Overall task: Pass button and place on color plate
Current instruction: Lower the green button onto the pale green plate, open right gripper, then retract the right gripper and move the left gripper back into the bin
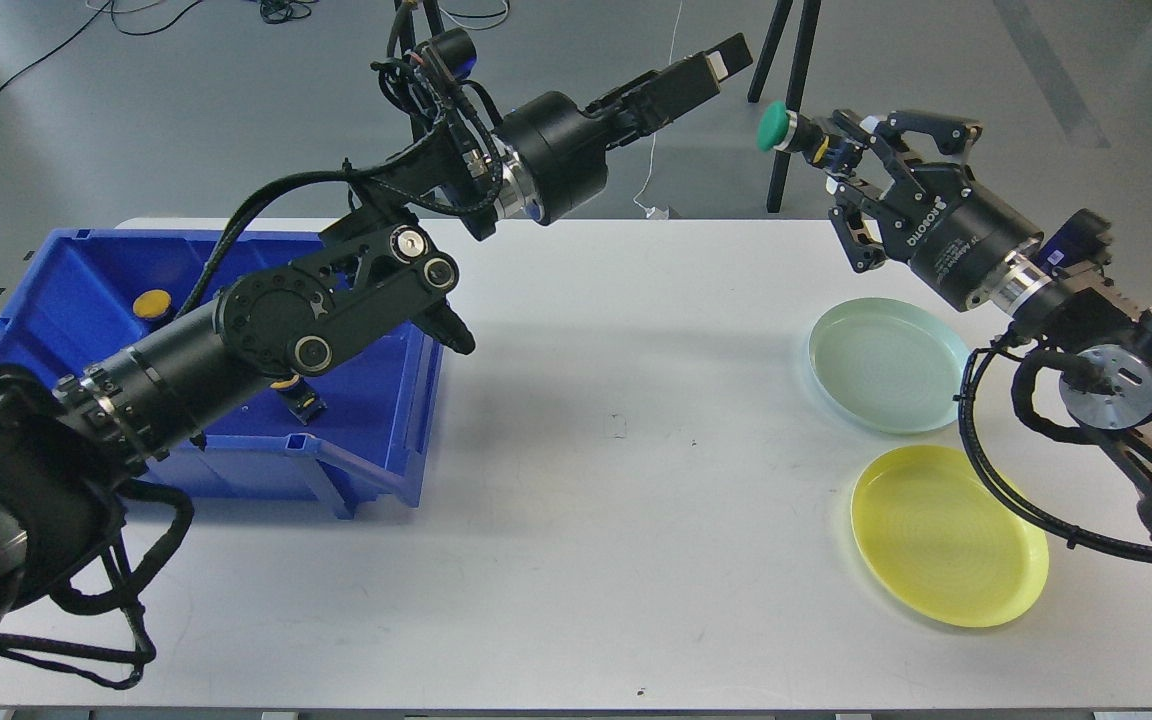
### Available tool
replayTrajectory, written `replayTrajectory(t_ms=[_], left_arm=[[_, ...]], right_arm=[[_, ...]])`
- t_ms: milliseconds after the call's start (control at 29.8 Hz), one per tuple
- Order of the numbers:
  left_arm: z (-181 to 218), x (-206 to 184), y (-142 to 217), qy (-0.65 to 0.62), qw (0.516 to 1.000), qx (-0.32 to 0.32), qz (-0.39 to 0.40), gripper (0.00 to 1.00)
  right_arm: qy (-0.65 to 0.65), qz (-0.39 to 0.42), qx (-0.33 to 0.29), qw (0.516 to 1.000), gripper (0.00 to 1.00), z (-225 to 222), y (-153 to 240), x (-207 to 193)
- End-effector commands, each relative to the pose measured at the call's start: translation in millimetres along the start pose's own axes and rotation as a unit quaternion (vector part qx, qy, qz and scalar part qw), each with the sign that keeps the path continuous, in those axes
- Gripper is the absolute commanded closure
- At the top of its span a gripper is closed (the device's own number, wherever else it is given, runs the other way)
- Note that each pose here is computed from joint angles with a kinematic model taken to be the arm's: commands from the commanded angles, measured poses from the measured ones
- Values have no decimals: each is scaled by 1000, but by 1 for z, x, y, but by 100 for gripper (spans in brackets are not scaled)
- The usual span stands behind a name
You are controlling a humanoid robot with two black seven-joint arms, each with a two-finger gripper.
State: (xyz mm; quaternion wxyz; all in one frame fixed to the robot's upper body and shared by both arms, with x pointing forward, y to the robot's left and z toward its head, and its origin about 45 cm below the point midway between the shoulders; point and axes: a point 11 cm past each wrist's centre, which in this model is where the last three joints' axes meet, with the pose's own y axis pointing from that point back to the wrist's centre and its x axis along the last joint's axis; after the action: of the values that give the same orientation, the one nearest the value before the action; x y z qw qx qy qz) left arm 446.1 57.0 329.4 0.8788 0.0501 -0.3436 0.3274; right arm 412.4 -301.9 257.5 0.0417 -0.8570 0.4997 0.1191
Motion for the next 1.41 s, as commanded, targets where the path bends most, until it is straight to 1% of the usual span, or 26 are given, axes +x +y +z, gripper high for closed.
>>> replayTrajectory(t_ms=[0, 168, 268, 469, 503, 536, 570, 604, 671, 771, 872, 972, 1073, 1174, 1241, 1375], left_arm=[[-3, 8, 4, 23, 1000, 3, 16, 5], [-11, 7, 10, 36, 999, 11, 21, 5], [-12, 7, 10, 36, 999, 12, 21, 5], [-13, 11, 12, 33, 999, 14, 23, 5], [-14, 10, 13, 33, 999, 16, 23, 5], [-14, 10, 13, 33, 999, 16, 23, 5], [-14, 9, 12, 33, 999, 15, 22, 5], [-14, 9, 12, 33, 999, 15, 22, 5], [-14, 8, 12, 34, 999, 15, 22, 5], [-13, 8, 12, 34, 999, 15, 21, 5], [-13, 8, 12, 34, 999, 15, 21, 5], [-14, 9, 13, 34, 999, 15, 23, 5], [-13, 14, 13, 38, 999, 14, 29, 5], [-14, 19, 16, 53, 998, 13, 38, 5], [-17, 24, 22, 47, 998, 18, 38, 5], [-18, 40, 35, 29, 999, 25, 40, 6]], right_arm=[[23, 39, -41, 998, 83, 26, 21, 28], [65, 105, -118, 985, 83, 67, 49, 73], [71, 143, -150, 976, 82, 83, 68, 97], [73, 164, -177, 968, 81, 102, 79, 108], [72, 168, -180, 967, 76, 105, 80, 109], [68, 168, -180, 967, 70, 108, 79, 108], [65, 165, -179, 968, 61, 110, 76, 105], [63, 163, -178, 968, 55, 110, 74, 103], [62, 160, -177, 969, 52, 110, 72, 102], [62, 159, -176, 970, 42, 109, 70, 101], [61, 159, -172, 970, 26, 105, 68, 101], [60, 167, -155, 972, 17, 93, 68, 106], [49, 182, -110, 976, 12, 65, 67, 115], [38, 205, -48, 977, 8, 20, 74, 133], [9, 193, 0, 981, 8, -4, 74, 135], [-31, 180, 65, 981, 8, -43, 74, 139]])
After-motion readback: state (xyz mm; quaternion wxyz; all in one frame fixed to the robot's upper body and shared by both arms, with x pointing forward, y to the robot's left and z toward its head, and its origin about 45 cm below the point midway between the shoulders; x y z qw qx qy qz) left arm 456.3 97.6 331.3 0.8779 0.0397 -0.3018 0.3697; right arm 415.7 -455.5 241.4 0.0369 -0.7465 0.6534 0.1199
